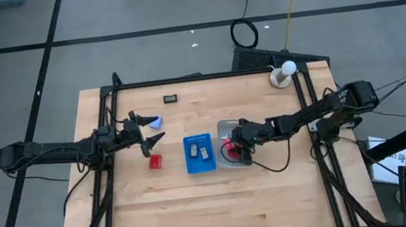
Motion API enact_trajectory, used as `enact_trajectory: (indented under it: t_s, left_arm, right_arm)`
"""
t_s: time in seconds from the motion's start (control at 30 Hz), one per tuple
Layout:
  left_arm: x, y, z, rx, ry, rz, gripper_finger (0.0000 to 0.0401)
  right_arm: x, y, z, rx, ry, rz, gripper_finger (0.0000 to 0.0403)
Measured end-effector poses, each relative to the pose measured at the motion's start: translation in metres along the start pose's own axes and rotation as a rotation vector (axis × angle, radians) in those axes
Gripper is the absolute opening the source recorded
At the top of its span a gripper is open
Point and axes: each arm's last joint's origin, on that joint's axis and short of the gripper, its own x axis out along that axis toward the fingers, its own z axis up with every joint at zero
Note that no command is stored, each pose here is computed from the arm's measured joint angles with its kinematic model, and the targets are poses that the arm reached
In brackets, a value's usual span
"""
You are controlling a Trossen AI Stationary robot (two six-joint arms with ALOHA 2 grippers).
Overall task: Pick & Place Office items
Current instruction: Put the pink charger adapter into the gray bin
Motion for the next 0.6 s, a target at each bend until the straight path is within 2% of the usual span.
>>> enact_trajectory:
  t_s: [0.4, 0.6]
  left_arm:
    - [0.0, 0.0, -0.0001, -0.001, 0.001, 0.0, 0.0335]
    - [0.0, 0.0, -0.0001, -0.001, 0.001, 0.0, 0.0335]
  right_arm:
    - [0.0, 0.0, -0.0001, 0.0, 0.0, -0.002, 0.0168]
    - [0.0, 0.0004, 0.0019, 0.0, -0.02, 0.002, 0.0181]
